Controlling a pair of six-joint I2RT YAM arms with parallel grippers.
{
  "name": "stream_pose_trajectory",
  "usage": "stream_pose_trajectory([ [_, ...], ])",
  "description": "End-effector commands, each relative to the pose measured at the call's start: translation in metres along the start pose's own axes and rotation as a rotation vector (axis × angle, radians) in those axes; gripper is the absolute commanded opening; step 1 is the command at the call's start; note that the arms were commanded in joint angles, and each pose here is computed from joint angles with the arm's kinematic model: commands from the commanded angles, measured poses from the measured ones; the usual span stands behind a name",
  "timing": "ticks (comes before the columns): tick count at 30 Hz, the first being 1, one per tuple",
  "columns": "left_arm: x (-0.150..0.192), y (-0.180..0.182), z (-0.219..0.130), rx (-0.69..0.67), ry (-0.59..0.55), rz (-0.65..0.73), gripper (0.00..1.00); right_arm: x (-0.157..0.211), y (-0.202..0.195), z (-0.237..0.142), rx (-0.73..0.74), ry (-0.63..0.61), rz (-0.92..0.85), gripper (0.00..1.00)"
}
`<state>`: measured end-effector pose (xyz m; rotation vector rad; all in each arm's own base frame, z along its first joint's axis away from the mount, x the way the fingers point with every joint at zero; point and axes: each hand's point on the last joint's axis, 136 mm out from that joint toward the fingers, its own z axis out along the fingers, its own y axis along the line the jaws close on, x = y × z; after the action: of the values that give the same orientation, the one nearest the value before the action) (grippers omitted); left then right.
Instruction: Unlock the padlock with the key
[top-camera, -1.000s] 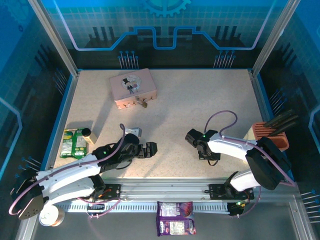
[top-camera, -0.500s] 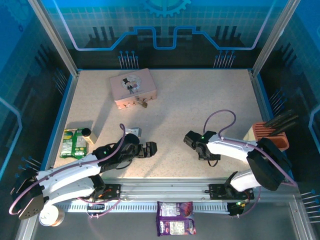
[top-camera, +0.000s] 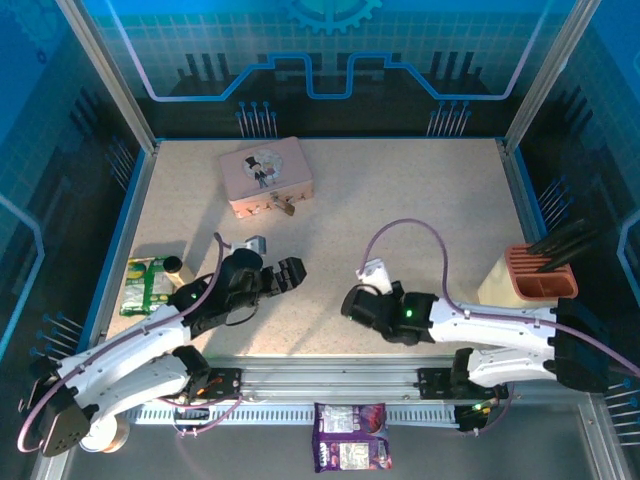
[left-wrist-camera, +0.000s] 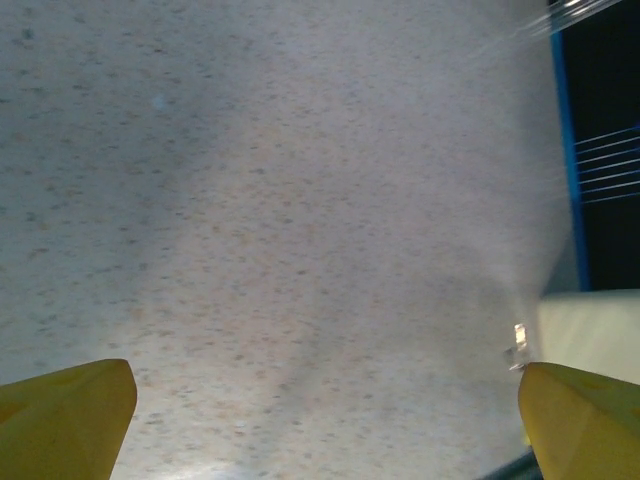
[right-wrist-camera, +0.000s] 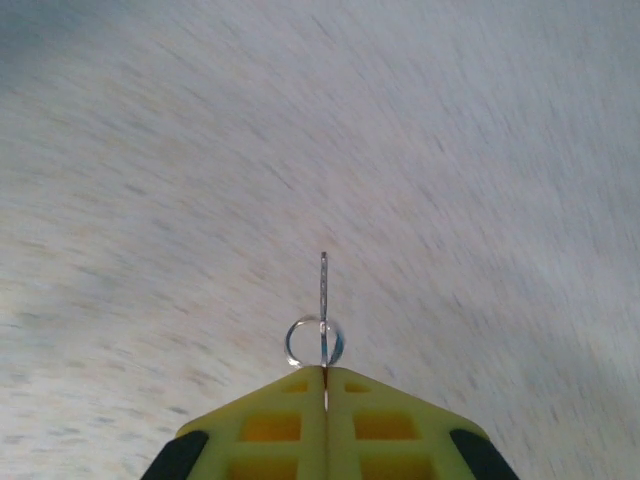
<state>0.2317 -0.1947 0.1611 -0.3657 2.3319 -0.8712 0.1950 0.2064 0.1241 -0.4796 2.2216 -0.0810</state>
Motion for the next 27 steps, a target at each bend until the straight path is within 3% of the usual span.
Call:
stream_pose_trajectory([
  [1,-0.004,-0.026,-0.005,0.061,0.041,-0.066,0.95,-0.044,0.021,-0.018,-0.014,-0.273,-0.083,0.0],
  [4,-0.004,-0.041,-0.002,0.102,0.069,-0.077,0.82,-0.057,0.041,-0.029,-0.077,-0.403,-0.117,0.0],
  [12,0.007,-0.064,0.002,0.138,0.117,-0.083,0.75,-0.07,0.055,-0.044,-0.188,-0.585,-0.078,0.0],
  [27,0.016,-0.082,0.008,0.136,0.158,-0.056,0.54,-0.085,0.084,-0.047,-0.165,-0.663,-0.174,0.0],
])
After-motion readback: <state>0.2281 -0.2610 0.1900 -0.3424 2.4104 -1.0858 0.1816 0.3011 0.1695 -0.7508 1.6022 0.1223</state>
